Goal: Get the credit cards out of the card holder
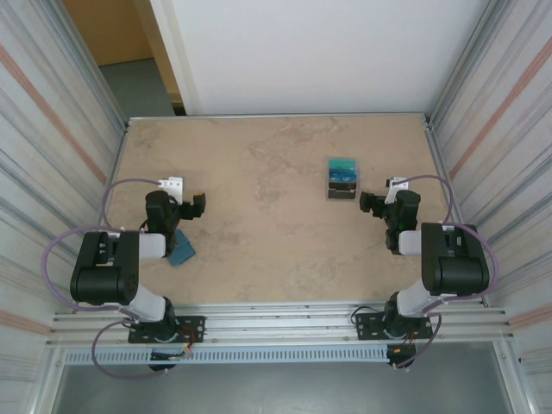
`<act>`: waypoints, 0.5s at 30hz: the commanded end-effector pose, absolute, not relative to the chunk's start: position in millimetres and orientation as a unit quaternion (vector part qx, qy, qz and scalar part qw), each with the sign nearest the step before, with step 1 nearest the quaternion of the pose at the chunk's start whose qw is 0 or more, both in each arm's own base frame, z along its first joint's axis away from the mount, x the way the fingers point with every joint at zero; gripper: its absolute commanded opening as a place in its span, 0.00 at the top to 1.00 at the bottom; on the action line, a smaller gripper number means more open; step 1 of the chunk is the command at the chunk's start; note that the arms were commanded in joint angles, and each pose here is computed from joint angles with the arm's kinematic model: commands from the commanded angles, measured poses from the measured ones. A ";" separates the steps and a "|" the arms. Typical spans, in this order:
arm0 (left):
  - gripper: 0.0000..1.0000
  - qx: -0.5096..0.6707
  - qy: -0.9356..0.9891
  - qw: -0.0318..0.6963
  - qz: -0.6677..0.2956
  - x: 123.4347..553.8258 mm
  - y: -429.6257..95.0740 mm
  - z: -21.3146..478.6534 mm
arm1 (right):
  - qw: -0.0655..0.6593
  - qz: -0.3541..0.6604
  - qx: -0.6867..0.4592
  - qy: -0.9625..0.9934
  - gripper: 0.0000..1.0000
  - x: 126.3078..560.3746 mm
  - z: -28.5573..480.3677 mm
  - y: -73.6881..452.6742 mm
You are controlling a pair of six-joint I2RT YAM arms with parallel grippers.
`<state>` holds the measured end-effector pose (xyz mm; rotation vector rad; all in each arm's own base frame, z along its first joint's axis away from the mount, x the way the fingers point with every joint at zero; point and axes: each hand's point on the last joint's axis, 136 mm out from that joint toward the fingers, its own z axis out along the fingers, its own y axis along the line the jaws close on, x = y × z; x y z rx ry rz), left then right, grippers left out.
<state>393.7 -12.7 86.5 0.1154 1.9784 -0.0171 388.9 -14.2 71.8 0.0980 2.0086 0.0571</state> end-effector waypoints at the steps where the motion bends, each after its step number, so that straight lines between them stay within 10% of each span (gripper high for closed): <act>1: 0.01 0.052 0.830 0.555 -0.007 395.9 -14.2 91.4 | 0.544 0.025 0.048 0.837 0.01 394.8 80.7 -15.0; 15: 0.01 0.050 0.831 0.554 -0.008 396.0 -13.8 91.5 | 0.544 0.024 0.049 0.837 0.01 394.7 80.5 -15.2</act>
